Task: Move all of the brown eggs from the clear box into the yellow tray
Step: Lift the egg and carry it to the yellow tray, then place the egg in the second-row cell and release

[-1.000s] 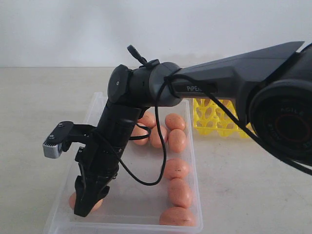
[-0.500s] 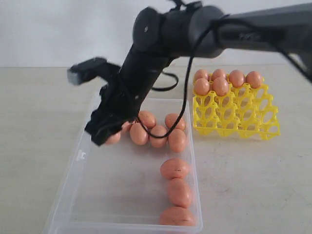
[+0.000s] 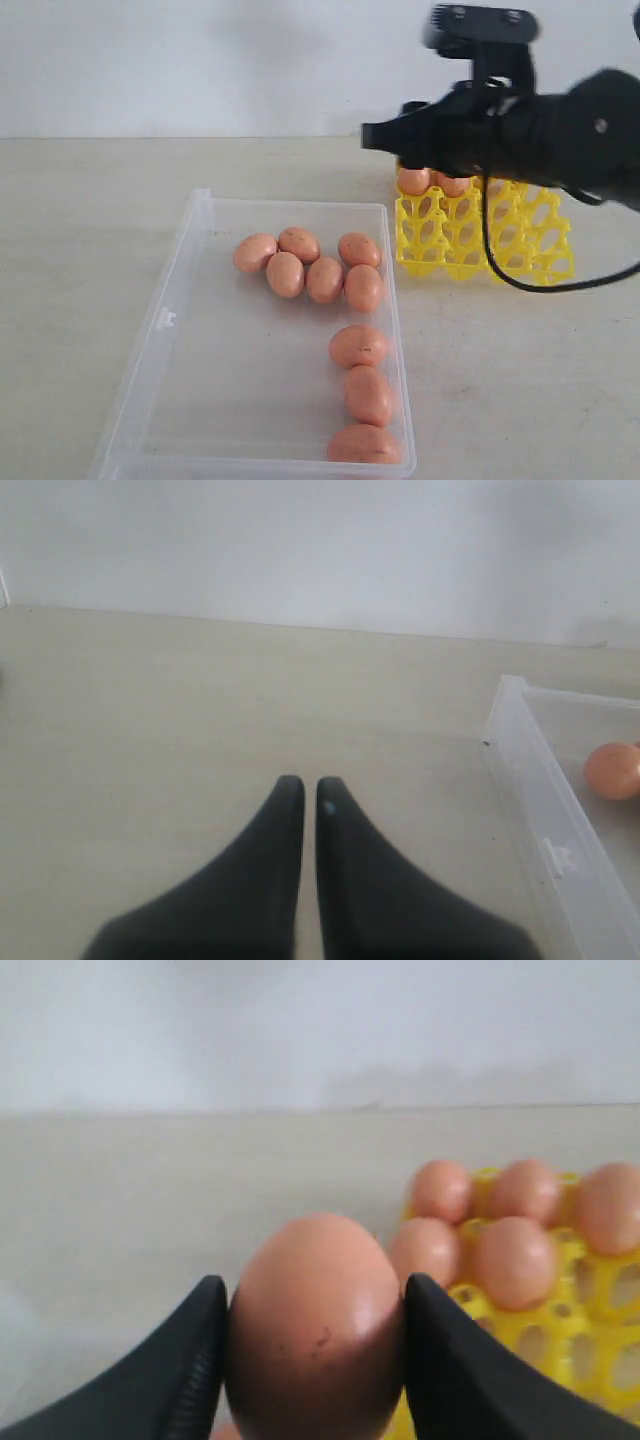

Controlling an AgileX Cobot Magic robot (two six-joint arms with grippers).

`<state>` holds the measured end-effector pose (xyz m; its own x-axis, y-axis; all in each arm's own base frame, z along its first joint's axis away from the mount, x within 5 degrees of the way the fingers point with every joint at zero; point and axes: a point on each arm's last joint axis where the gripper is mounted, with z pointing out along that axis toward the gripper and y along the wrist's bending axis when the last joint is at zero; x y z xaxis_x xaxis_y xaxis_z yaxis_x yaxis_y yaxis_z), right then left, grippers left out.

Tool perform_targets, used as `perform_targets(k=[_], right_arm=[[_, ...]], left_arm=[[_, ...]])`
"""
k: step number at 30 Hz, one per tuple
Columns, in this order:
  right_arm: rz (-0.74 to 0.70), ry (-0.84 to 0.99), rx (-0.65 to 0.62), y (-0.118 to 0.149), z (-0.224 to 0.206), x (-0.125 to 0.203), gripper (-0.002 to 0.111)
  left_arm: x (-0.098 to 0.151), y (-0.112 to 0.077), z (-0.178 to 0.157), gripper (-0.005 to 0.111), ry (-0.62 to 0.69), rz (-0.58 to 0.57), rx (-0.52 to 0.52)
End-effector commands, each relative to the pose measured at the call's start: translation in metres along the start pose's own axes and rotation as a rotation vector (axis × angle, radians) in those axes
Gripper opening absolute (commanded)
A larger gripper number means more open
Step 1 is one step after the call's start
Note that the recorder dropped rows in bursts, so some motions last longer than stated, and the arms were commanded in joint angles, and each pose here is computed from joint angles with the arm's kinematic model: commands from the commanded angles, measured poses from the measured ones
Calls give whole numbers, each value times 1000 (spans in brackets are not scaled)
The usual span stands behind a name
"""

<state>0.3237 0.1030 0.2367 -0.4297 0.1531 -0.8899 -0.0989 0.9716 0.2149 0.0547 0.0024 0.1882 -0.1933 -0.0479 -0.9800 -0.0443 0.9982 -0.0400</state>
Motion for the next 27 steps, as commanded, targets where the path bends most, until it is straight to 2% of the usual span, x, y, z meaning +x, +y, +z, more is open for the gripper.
perform_targets(k=[1, 3, 5, 6, 7, 8, 9, 11, 13, 16, 18, 22, 27], right_arm=[[315, -283, 190, -54, -10, -3, 0], [349, -287, 163, -71, -4, -7, 0], [303, -243, -83, -96, 20, -20, 0], [324, -231, -161, -105, 28, -25, 0], [394, -213, -318, -124, 42, -31, 0], [422, -209, -412, -134, 48, -34, 0], [431, -218, -560, -151, 57, -35, 0], [403, -204, -636, -174, 73, -27, 0], [355, -157, -606, -189, 82, -16, 0], [106, -80, -457, -197, 92, -2, 0], [25, -48, -368, -204, 95, 2, 0], [-7, -16, -316, -208, 97, 6, 0], [-24, 30, -319, -210, 101, 17, 0]], left_arm=[[0, 0, 0, 4, -7, -1, -2], [0, 0, 0, 4, -7, -1, -2], [0, 0, 0, 4, -7, -1, -2], [0, 0, 0, 4, -7, -1, -2], [0, 0, 0, 4, -7, -1, -2], [0, 0, 0, 4, -7, -1, -2], [0, 0, 0, 4, -7, -1, -2], [0, 0, 0, 4, -7, -1, -2], [0, 0, 0, 4, -7, -1, -2], [0, 0, 0, 4, -7, -1, -2], [0, 0, 0, 4, -7, -1, -2], [0, 0, 0, 4, -7, -1, -2], [0, 0, 0, 4, -7, -1, -2]])
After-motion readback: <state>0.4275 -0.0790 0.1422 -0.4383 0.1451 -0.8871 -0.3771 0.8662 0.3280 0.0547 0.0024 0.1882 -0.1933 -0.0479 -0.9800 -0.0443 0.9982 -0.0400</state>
